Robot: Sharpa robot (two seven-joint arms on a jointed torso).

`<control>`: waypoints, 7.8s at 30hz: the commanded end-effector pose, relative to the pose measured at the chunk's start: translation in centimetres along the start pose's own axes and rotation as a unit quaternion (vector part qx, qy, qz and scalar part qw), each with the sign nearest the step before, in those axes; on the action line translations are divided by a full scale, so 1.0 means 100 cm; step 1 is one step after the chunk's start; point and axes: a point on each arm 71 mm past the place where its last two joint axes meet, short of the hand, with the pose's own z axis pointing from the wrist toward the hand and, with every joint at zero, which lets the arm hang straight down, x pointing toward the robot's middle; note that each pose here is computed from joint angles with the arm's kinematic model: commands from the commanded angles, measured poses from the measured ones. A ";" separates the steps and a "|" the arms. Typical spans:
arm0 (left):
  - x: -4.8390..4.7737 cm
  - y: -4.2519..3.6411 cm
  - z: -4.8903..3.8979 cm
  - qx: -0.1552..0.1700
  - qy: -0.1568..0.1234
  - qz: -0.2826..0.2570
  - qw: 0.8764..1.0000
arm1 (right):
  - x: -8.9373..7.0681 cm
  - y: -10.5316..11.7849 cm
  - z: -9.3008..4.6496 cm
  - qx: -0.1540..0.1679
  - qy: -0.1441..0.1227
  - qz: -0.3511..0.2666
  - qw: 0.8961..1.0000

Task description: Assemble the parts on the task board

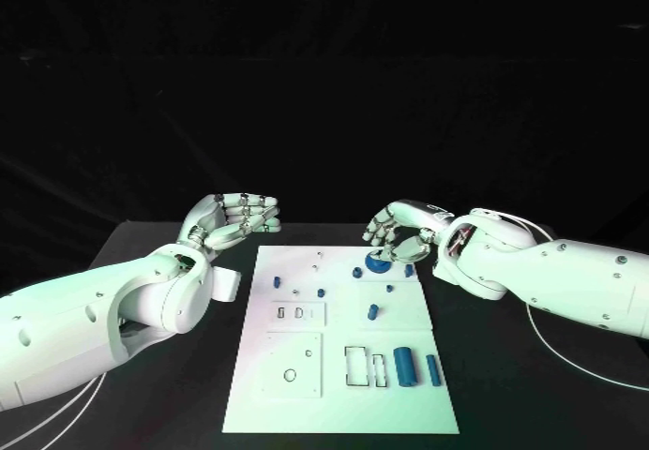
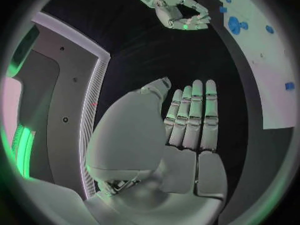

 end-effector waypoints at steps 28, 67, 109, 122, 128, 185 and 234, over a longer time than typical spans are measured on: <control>0.0146 -0.0173 -0.0055 0.003 0.052 -0.023 0.998 | 0.011 0.016 0.017 0.004 0.043 -0.144 0.989; 0.0139 -0.0155 -0.0047 -0.006 0.054 -0.027 0.998 | 0.020 0.010 0.022 0.012 0.057 -0.141 0.988; 0.0102 -0.0130 -0.0036 -0.014 0.053 -0.028 0.998 | 0.014 0.014 0.020 0.024 -0.016 -0.128 0.991; 0.0101 -0.0124 -0.0029 -0.015 0.053 -0.029 0.998 | 0.000 0.030 0.037 0.026 -0.081 -0.127 0.988; 0.0112 -0.0124 -0.0029 -0.016 0.054 -0.031 0.998 | 0.002 0.037 0.052 0.027 -0.086 -0.129 0.987; 0.0142 -0.0159 -0.0004 -0.014 0.060 -0.033 0.998 | 0.023 0.049 0.077 0.037 -0.023 -0.132 0.990; 0.0046 -0.0114 0.0037 -0.019 0.052 -0.032 0.998 | -0.024 -0.053 -0.021 0.181 -0.035 0.022 0.983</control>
